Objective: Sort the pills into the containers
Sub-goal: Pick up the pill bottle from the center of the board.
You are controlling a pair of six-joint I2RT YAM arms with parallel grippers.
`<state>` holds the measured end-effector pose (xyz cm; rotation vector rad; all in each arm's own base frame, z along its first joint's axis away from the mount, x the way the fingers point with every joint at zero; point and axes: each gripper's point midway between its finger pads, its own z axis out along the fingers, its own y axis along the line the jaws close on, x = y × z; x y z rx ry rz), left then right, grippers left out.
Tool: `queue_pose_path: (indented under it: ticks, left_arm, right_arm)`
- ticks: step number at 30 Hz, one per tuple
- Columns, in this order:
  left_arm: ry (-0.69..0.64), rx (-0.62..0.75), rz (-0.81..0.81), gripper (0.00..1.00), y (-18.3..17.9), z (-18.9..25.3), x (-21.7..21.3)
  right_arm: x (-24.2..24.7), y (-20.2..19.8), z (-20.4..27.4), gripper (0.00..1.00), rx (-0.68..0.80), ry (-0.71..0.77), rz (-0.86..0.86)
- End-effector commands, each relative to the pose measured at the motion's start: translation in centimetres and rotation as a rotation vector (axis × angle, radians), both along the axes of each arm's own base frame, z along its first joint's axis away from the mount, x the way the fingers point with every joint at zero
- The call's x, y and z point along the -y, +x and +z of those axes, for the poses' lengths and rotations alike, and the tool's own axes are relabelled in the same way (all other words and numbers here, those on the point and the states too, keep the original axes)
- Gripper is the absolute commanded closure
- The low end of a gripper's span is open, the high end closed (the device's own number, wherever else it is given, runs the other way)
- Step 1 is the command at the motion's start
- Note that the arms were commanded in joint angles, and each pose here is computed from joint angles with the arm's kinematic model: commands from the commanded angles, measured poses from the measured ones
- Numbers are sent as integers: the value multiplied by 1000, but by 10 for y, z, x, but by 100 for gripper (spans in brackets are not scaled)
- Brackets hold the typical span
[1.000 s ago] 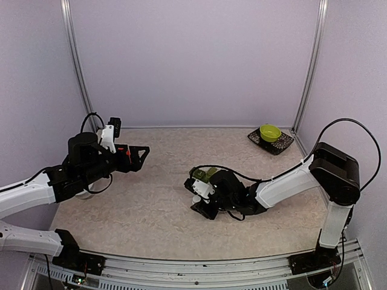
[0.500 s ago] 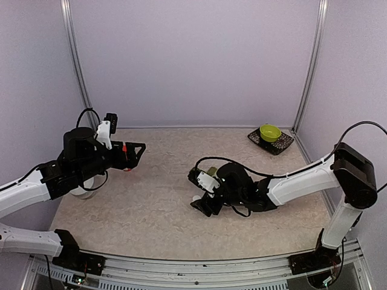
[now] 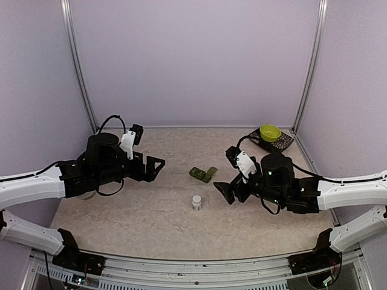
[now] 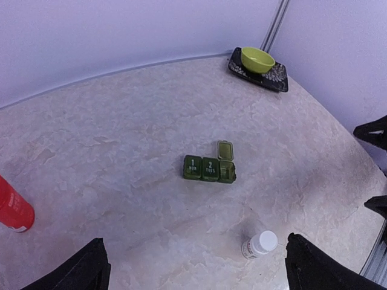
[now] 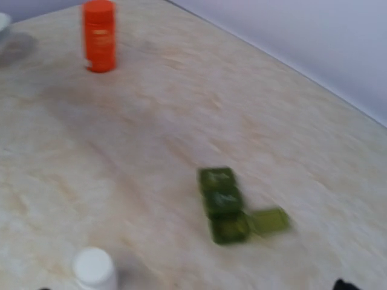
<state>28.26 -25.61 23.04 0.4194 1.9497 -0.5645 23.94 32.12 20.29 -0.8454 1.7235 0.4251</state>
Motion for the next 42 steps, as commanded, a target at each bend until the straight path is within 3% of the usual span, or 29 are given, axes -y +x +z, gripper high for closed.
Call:
queue_pose_path:
  ticks: [1,16,26,42]
  left_arm:
    - [31,29,-51,1,2,0,35]
    - [299,-159,-240,4,5,-97,133]
    - [392,-251,-264,17,-9,-133,137]
    - [402,-348,-347,35,-24,-159,147]
  right_arm:
    - [31,4,-4,0,3,-4,-125]
    - [66,14,3,0,-8,6,-248]
    - [68,16,-5,0,-19,-11,-261]
    - [67,23,-13,0,-23,-55,-284]
